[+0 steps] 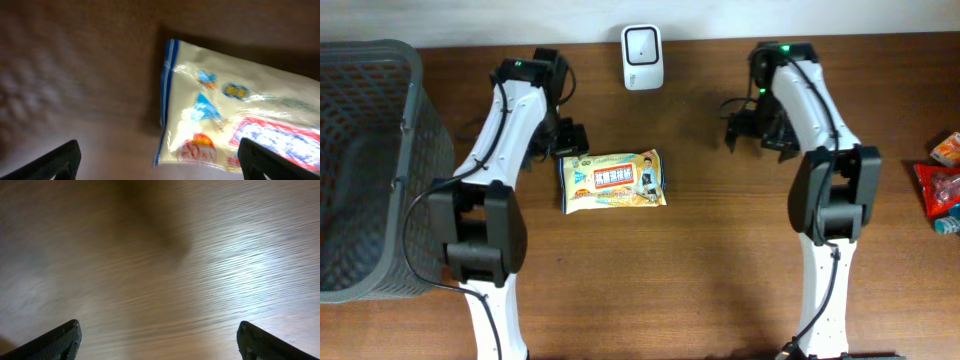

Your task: Scan the item barcode

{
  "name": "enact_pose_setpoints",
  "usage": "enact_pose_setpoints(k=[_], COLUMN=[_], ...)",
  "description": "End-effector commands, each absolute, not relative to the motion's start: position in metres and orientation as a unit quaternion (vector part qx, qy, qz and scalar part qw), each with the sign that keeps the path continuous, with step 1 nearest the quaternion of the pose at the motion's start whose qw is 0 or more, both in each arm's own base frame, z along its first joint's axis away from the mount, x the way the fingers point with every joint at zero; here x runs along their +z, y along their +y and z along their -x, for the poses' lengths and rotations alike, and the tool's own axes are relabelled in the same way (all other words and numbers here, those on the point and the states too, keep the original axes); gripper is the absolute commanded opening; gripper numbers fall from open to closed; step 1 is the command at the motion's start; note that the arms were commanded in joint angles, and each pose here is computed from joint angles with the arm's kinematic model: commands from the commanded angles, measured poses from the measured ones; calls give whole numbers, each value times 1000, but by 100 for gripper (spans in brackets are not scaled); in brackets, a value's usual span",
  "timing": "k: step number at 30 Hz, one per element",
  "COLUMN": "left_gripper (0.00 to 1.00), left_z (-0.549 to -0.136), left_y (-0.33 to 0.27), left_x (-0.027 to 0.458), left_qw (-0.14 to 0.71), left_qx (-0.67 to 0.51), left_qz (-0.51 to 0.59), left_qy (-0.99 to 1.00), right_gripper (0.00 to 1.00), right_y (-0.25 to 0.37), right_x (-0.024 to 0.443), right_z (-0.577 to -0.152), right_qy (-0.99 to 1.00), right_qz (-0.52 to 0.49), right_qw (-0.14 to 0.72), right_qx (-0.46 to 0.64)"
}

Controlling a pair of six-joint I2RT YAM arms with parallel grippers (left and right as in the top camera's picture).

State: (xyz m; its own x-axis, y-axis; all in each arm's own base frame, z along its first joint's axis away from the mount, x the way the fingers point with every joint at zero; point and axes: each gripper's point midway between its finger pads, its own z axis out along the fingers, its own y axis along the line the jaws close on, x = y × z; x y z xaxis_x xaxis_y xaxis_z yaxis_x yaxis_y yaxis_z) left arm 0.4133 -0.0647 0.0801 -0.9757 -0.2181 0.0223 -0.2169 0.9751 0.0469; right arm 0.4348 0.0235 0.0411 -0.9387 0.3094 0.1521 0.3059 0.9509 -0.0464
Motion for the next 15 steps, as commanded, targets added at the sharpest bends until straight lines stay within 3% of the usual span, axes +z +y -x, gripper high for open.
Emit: enact_pose_setpoints(k=[1,7,10,15], left_gripper=[97,53,0,0], left_z=[-394,-383,-386,-408], left_y=[-80,-101,-104,-91], left_x=[37,2,-1,24], left_qw=[63,72,63,32], left_qx=[50,114,125,93], left_qz=[-100,-91,-90,-90], left_qy=[-992,-987,-986,-991], right_gripper=[98,98,98,98], right_y=[5,-1,-1,-1], right_x=[49,49,49,49], right_z=[-439,-439,-441,-445], right_qy=[-982,-980,-981,-981], right_qz=[178,185,185,185], right_qw=[66,66,62,54], right_qx=[15,15,14,13])
